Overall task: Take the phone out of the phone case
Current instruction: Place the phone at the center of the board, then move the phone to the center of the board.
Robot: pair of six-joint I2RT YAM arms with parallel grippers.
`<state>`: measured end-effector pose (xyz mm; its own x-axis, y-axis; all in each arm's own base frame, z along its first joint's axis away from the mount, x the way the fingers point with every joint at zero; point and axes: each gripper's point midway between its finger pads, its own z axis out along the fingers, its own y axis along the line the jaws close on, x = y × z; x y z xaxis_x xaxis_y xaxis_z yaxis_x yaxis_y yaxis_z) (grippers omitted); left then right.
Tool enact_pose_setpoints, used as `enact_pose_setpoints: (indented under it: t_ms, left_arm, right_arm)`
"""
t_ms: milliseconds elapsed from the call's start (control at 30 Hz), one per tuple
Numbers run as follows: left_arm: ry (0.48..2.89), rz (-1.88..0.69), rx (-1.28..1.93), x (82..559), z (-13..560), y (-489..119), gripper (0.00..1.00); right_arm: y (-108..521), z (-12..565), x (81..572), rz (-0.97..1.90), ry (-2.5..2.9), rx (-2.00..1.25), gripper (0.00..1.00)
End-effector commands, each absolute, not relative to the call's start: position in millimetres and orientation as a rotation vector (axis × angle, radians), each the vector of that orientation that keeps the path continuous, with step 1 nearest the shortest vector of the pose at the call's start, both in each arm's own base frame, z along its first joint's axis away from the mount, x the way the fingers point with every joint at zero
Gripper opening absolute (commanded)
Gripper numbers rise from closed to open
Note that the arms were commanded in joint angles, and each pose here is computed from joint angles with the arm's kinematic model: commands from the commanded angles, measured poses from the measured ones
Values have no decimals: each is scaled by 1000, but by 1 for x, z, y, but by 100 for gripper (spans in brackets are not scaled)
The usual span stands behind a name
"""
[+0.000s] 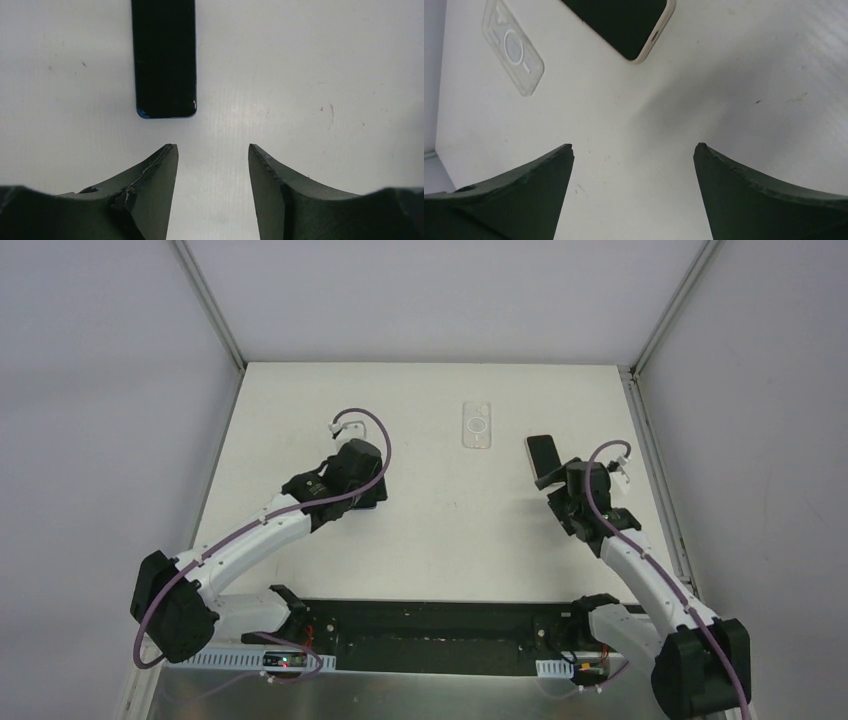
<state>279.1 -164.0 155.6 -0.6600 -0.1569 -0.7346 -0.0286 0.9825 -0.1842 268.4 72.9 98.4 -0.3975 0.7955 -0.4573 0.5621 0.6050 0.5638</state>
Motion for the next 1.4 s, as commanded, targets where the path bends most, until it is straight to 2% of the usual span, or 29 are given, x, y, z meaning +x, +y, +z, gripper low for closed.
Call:
enact_pose_setpoints:
  t_ms: [0, 133, 300, 500, 567, 867, 1133, 1367]
  left_arm:
    - [2185, -214, -256, 273, 166, -158, 54]
    - [2161, -290, -272, 261, 160, -166, 54]
    - [2154, -343, -275, 250, 153, -163, 54]
    - [2113, -395, -278, 249, 152, -163, 52]
    - [2102, -430, -270, 250, 151, -169, 52]
    - [2152, -471, -252, 252, 143, -186, 51]
    - [2153, -510, -267, 250, 140, -190, 50]
    - [2159, -538, -270, 249, 136, -193, 49]
  right_arm:
    - [32, 126, 316, 298, 1921, 1186, 91]
    - [3, 109, 348, 179, 1939, 1292, 81]
    - [-12, 83, 376, 92, 2047, 1291, 78]
    - [-22, 52, 389, 158, 2105, 1414, 59]
    - [-20, 52, 392, 179, 2116, 1420, 55]
    - [-5, 44, 394, 261, 2170, 1455, 53]
    - [8, 35, 388, 293, 2261, 1463, 42]
    - [28, 31, 376, 283, 2337, 1399, 40]
